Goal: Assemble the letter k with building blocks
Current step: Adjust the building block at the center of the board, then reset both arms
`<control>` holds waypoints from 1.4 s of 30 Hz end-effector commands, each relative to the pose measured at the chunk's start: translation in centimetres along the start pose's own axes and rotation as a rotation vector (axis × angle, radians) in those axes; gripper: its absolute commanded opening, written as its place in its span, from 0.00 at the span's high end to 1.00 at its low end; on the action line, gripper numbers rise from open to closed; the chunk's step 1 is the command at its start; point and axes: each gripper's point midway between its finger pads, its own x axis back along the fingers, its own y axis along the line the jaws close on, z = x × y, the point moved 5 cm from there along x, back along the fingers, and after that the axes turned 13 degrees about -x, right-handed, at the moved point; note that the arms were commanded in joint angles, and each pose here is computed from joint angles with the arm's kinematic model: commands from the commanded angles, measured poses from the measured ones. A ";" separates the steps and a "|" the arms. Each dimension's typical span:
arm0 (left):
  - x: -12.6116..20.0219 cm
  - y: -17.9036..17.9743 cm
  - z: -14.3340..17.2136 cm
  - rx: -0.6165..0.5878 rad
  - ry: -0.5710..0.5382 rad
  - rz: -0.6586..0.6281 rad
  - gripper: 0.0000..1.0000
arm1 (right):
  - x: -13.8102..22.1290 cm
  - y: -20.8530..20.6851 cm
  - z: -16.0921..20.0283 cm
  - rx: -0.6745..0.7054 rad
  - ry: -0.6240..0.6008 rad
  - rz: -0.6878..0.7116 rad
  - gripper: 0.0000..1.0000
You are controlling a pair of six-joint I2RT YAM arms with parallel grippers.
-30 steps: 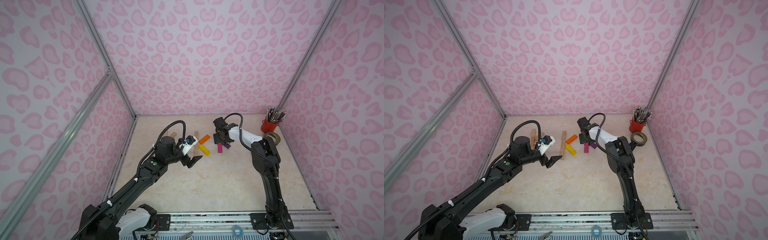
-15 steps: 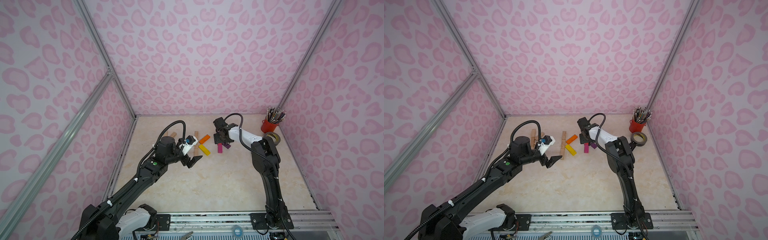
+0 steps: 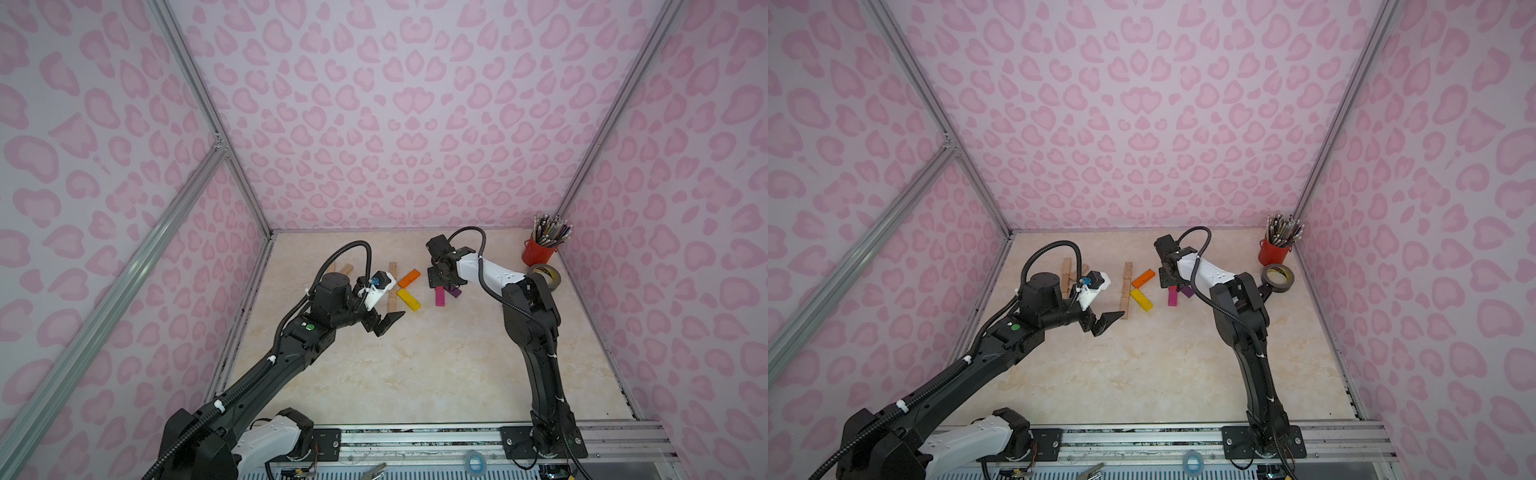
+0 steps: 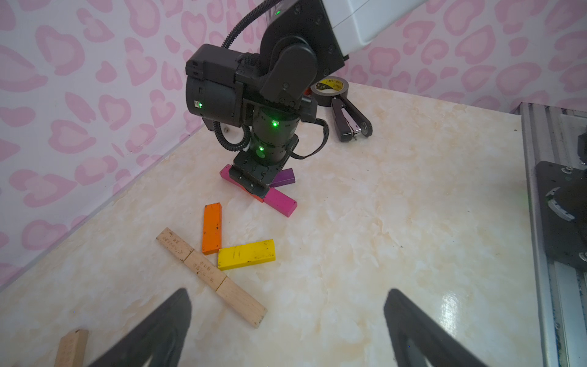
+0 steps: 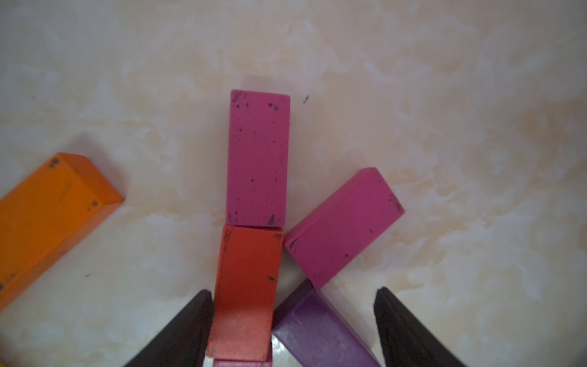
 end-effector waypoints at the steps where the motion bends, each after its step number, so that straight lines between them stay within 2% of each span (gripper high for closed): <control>1: 0.1 0.3 -0.6 -0.008 -0.019 -0.009 0.03 | -0.5 -0.4 0.4 0.002 0.011 0.030 0.20; 16: 0.1 0.3 -0.5 -0.007 -0.016 -0.010 0.03 | 0.1 -0.4 0.1 -0.002 -0.001 0.022 0.20; 23: 0.2 1.1 -0.4 0.023 0.003 -0.073 0.04 | 4.3 -1.0 -1.8 -0.032 -0.089 -0.030 0.18; 25: 0.5 2.1 -0.2 0.062 0.010 -0.140 0.04 | 6.1 -2.3 -2.3 -0.062 -0.139 -0.049 0.17; 29: 1.7 5.4 0.9 0.230 0.019 -0.335 0.05 | 9.1 -7.4 -2.2 -0.140 -0.249 -0.045 0.13; 35: 5.4 10.6 5.7 0.500 0.011 -0.638 0.03 | 10.8 -16.7 0.0 -0.200 -0.407 0.081 0.07; 38: 7.8 11.8 9.5 0.530 0.050 -0.851 0.02 | 10.4 -19.9 1.4 -0.196 -0.469 0.171 0.04; 42: 11.0 11.1 14.6 0.521 0.103 -1.085 0.01 | 8.8 -21.8 3.1 -0.146 -0.492 0.256 0.03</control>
